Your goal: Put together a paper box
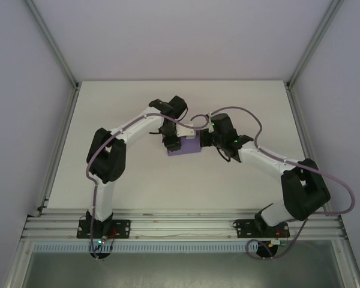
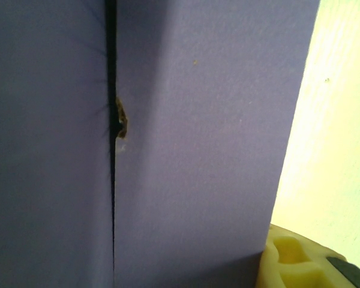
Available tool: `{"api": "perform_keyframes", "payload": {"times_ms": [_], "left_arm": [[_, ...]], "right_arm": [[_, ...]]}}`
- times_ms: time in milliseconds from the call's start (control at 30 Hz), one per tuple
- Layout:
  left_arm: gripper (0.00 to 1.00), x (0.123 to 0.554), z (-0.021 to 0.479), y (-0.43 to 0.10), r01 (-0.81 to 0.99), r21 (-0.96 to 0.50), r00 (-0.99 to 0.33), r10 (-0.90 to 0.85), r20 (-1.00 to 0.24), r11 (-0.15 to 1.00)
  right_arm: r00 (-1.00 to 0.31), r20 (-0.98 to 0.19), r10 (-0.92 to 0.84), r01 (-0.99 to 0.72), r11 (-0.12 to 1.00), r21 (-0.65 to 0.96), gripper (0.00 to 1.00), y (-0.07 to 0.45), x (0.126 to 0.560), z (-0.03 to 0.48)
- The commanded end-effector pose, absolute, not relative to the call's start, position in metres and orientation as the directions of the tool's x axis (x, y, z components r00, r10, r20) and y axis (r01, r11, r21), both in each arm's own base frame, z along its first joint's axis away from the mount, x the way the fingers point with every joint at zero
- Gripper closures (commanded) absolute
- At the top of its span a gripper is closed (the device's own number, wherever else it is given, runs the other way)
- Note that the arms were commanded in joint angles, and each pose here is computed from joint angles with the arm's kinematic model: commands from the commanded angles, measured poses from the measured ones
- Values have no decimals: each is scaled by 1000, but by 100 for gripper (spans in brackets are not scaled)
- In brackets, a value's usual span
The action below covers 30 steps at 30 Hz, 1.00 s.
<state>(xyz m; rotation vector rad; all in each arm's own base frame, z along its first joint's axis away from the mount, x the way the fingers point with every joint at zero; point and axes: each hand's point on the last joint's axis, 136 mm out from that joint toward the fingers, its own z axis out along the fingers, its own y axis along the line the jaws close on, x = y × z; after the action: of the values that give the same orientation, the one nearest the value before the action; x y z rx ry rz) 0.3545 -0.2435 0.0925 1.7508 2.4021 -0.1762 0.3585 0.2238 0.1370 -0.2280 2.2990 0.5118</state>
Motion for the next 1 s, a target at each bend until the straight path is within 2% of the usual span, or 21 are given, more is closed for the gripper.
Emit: {"api": "perform_keyframes", "payload": {"times_ms": [0,200,333,467,567,633,700,867,967], "left_arm": [[58,364,89,-257,953,22,-289,928,-234,302],[55,365,87,-257,949,30,-299,925,-236,314],[45,370,91,-257,942,49,-310,916,-254,333],[39,375,98,-259,933,72,-321,906,-275,353],[38,380,105,-260,922,93,-334,895,-296,375],[29,383,111,-261,914,103,-345,885,-314,393],[24,384,117,-262,907,110,-351,875,-333,406],[19,378,131,-259,887,125,-368,845,-389,444],[14,378,156,-250,837,174,-400,798,-451,519]], "right_arm": [[-729,-684,-28,-263,934,242,100,212,354,99],[-742,-668,-54,-233,956,181,100,199,349,69],[-741,-669,-61,-240,954,179,100,199,346,57],[-735,-675,-66,-229,961,156,100,193,346,50],[-718,-692,-70,-249,955,162,100,196,344,54],[-704,-707,-70,-245,958,149,100,196,345,60],[-694,-715,-87,-250,960,126,100,197,344,64],[-660,-747,-77,-244,963,116,100,200,344,81],[-651,-755,-77,-242,964,111,100,203,343,90]]}}
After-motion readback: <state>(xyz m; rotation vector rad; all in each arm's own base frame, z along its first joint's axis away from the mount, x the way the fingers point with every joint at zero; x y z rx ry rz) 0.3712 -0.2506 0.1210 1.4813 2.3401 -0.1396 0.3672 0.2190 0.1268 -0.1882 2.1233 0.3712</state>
